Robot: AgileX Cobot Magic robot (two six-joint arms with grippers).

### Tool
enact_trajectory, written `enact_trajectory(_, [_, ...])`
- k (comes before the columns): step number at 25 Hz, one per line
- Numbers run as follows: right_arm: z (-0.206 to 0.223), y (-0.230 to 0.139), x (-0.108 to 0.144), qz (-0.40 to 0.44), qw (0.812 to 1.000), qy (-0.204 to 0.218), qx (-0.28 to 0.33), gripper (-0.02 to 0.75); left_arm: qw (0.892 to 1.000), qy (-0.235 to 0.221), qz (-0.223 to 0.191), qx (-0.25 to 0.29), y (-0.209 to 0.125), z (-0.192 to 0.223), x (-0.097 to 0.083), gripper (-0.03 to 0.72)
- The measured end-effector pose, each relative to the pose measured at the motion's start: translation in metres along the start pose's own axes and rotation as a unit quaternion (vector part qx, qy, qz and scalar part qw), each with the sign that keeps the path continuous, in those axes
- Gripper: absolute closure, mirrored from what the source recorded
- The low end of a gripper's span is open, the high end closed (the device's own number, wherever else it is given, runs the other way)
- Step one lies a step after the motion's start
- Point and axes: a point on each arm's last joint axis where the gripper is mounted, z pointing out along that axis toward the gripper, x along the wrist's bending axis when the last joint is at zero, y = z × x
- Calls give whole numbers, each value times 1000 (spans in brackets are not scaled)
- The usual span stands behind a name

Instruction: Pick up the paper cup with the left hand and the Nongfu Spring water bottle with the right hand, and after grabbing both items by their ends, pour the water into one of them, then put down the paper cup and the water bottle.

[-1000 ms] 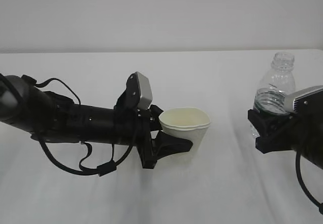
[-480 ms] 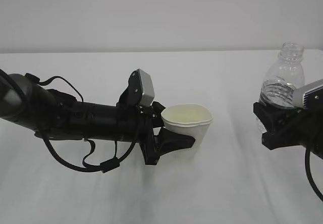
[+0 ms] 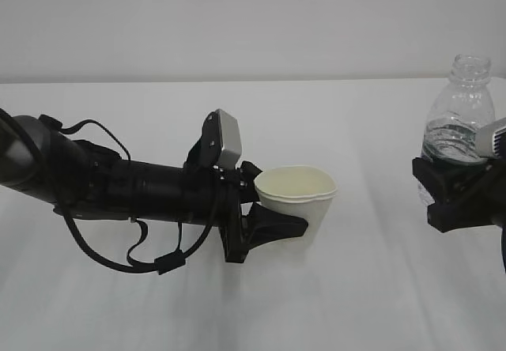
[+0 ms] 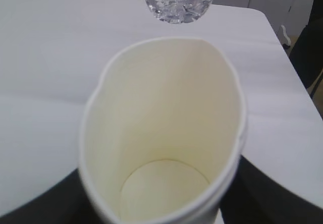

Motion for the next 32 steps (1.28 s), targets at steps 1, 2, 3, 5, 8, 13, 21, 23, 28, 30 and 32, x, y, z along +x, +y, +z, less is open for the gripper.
enact_trajectory(1, [-1, 0, 0, -1, 1000, 0, 2, 309, 1000, -1, -1, 1, 0, 0, 0, 267])
enact_trajectory(2, [-1, 0, 0, -1, 1000, 0, 4, 309, 1000, -3, -3, 2, 0, 0, -1, 267])
enact_trajectory(3, [-1, -1, 0, 1, 1000, 0, 9, 309, 1000, -4, -4, 1, 0, 0, -1, 267])
enact_trajectory(5, [-2, -2, 0, 2, 1000, 1, 19, 309, 1000, -8, -6, 2, 0, 2, -3, 267])
enact_trajectory(8, [-3, -3, 0, 2, 1000, 2, 29, 309, 1000, -22, -3, 2, 2, 10, -12, 267])
enact_trajectory(13, [-8, 3, -1, 0, 1000, -3, 26, 309, 999, -50, 6, 7, 5, 24, -29, 267])
enact_trajectory(21, [-11, -1, -1, -30, 998, -2, 57, 309, 1000, -28, -7, 12, 5, 27, -28, 268])
enact_trajectory(23, [-11, -1, -1, -43, 997, -1, 58, 309, 1000, -19, -14, 6, 6, 27, -26, 268])
enact_trajectory(28, [-11, -1, -1, -74, 996, 1, 58, 309, 1000, -14, -20, -1, 7, 28, -25, 268])
enact_trajectory(30, [-11, -1, -1, -95, 994, 2, 58, 309, 1000, -14, -25, -2, 7, 28, -25, 268])
enact_trajectory(32, [-11, -1, -2, -114, 992, 1, 59, 309, 999, -14, -32, -2, 7, 28, -25, 268])
